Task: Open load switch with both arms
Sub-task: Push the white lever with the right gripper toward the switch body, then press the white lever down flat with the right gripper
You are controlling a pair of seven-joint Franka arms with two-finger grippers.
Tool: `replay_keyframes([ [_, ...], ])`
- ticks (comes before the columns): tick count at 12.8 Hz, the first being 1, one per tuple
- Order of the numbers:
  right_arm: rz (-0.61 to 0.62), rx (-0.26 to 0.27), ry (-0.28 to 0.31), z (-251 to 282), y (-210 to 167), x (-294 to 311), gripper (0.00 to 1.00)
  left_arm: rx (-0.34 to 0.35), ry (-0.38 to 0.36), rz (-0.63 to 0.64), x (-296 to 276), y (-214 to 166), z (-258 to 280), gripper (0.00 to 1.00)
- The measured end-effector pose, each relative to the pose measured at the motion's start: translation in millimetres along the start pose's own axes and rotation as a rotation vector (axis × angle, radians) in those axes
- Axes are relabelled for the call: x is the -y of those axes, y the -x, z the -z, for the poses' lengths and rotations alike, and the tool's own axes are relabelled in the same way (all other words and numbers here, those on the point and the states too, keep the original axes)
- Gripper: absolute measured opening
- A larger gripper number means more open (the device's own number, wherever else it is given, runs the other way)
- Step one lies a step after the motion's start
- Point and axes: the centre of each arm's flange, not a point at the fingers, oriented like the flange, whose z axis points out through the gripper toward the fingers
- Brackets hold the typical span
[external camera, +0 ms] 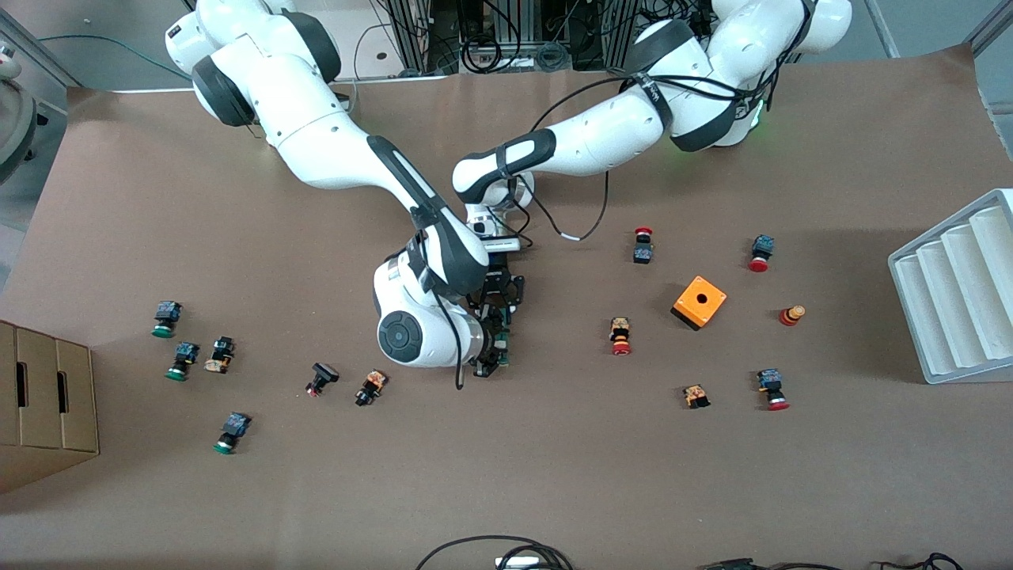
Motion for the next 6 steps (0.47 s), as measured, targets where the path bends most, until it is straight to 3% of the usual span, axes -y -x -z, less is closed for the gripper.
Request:
replay_keyframes([
  [6, 0.021, 0.000, 0.003, 9.9, -2.5, -4.8, 0.39, 0.000, 0.000, 0.000, 0.0, 0.0, 0.0, 0.54],
])
